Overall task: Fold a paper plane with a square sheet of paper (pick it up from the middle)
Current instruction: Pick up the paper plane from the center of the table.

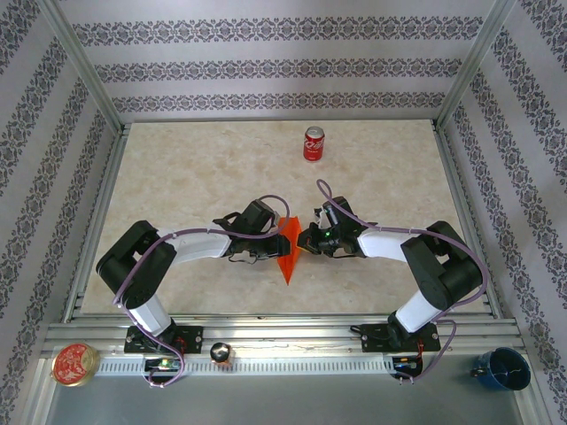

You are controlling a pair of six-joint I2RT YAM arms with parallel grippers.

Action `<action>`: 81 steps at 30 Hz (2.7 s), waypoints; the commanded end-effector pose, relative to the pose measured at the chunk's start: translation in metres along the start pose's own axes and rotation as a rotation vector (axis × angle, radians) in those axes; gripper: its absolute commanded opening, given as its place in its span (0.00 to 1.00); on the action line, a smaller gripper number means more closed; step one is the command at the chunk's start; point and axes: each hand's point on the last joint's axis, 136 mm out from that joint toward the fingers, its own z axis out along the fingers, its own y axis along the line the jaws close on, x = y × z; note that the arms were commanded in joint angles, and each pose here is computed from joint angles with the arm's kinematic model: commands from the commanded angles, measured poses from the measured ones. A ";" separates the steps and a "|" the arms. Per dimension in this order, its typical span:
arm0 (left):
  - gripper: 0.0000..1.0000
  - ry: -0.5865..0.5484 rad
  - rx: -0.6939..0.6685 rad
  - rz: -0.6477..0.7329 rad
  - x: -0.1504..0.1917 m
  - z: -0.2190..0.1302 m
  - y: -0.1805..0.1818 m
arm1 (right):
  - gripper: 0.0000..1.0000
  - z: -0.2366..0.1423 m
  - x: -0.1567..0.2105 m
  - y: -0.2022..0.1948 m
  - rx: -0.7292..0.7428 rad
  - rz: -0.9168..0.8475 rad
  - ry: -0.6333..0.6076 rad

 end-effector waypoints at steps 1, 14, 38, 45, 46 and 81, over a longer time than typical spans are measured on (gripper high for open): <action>0.38 -0.014 -0.029 0.021 0.001 -0.003 0.002 | 0.01 0.004 -0.001 0.005 -0.007 -0.004 0.002; 0.40 -0.028 -0.051 0.045 -0.003 -0.004 0.004 | 0.01 0.005 0.001 0.003 -0.006 -0.005 0.005; 0.46 -0.023 -0.048 0.081 -0.003 -0.007 0.001 | 0.00 0.005 0.001 0.003 -0.009 -0.004 0.005; 0.47 0.001 -0.076 0.073 0.001 -0.004 0.007 | 0.00 0.004 0.001 0.003 -0.011 -0.005 0.005; 0.47 0.003 -0.082 0.074 0.001 -0.004 0.008 | 0.00 0.004 0.001 0.003 -0.010 -0.005 0.005; 0.35 0.061 0.060 0.054 0.004 0.013 -0.016 | 0.01 0.005 0.001 0.003 -0.010 -0.001 0.002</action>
